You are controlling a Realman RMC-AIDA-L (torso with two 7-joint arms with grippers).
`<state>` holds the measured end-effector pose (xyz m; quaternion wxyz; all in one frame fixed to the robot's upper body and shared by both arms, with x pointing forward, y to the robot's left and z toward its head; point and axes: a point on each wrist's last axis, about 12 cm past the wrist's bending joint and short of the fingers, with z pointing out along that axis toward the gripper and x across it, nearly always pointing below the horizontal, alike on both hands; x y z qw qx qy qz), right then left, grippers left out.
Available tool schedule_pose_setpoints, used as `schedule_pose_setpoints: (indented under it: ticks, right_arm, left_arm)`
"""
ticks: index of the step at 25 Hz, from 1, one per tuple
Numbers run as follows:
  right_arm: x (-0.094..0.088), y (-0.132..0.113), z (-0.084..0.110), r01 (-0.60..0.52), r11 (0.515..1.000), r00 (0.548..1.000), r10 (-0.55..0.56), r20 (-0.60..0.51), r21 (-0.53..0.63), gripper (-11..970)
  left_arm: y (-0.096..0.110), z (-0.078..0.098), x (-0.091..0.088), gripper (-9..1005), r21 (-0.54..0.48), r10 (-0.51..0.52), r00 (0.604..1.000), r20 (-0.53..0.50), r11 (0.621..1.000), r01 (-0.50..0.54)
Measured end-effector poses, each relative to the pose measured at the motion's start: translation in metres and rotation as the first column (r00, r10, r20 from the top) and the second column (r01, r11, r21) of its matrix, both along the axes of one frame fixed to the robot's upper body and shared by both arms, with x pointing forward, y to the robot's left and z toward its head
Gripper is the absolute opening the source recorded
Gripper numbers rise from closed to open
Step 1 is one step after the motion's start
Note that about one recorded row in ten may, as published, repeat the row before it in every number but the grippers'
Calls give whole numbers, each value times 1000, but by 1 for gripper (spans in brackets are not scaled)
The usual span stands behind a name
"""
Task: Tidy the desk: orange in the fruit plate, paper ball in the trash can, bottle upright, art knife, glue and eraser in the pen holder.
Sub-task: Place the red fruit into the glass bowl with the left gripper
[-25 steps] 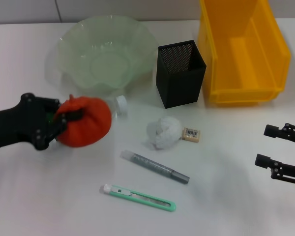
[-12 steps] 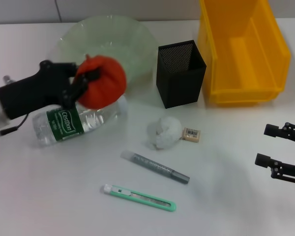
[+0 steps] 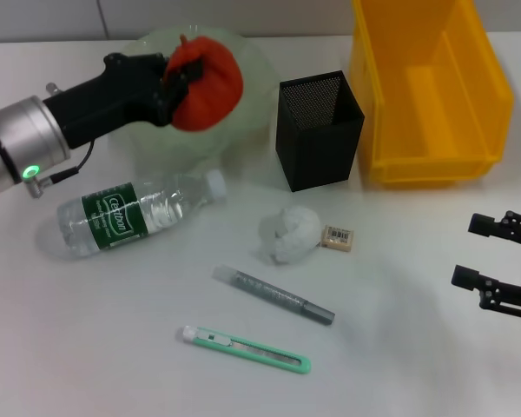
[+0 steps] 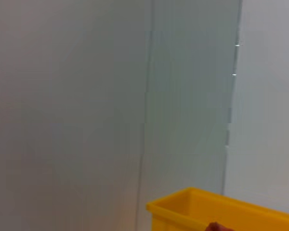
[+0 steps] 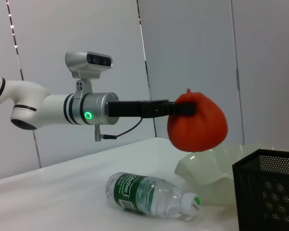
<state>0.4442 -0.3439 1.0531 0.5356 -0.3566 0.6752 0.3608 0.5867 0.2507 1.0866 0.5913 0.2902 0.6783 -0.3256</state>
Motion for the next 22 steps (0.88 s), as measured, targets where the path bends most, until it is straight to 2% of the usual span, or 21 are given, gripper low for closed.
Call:
schedule_pose_setpoints:
  ticks: [3, 4, 12, 22]
  right_arm:
    - [0, 0, 0, 4, 1000, 1000, -4, 1, 1, 755]
    - [0, 0, 0, 4, 1000, 1000, -4, 1, 2, 755]
    - [0, -1, 0, 15, 1000, 1000, -15, 3, 8, 755]
    - [1, 0, -1, 20, 1000, 1000, -20, 3, 5, 756]
  left_arm:
    - [-1, -1, 5, 54, -3, 36, 999, -9, 999, -36]
    - [-2, -2, 11, 53, 5, 78, 997, -20, 997, -78]
    - [-10, -8, 26, 51, 73, 156, 987, -41, 986, -153]
    - [-11, -14, 32, 64, 114, 215, 974, -66, 972, -207]
